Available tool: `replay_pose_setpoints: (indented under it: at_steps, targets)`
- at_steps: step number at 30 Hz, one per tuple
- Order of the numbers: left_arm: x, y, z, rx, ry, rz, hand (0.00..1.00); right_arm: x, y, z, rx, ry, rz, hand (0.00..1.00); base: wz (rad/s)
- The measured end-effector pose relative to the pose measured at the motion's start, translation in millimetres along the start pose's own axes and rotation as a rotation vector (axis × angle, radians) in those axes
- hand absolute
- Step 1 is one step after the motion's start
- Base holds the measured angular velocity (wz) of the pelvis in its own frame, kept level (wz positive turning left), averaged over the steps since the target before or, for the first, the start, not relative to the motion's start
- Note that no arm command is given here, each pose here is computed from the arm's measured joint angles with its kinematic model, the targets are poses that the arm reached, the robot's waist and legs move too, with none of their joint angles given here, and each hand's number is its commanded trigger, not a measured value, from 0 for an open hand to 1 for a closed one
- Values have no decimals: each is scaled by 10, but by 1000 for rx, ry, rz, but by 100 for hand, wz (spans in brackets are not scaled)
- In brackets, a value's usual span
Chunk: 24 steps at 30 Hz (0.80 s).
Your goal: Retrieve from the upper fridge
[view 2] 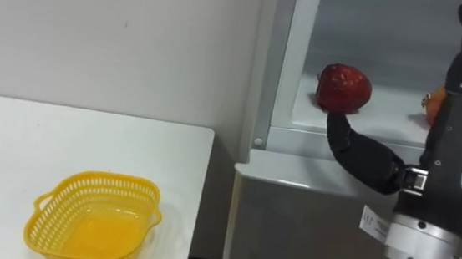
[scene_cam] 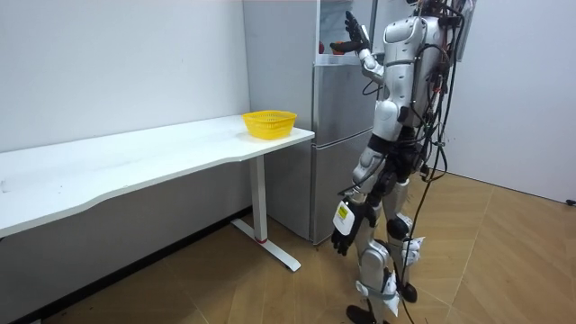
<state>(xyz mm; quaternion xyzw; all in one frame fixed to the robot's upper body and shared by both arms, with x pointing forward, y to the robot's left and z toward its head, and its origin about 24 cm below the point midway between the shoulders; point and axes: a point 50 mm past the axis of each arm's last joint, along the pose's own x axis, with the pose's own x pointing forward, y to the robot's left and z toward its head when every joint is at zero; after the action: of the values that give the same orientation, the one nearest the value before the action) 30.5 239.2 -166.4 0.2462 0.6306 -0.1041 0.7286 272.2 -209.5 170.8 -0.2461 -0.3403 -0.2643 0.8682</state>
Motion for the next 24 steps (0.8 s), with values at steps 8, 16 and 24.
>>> replay_pose_setpoints:
  at_steps: [8,16,24]
  targets:
    - [-1,36,33,21,-8,0,0,253,39,-28,-31,-9,16,0,13]
    - [-12,41,-51,-13,19,-5,0,420,158,-301,-113,101,69,0,1]
    - [-15,29,-76,-19,27,-24,0,405,172,-386,-129,134,109,0,2]
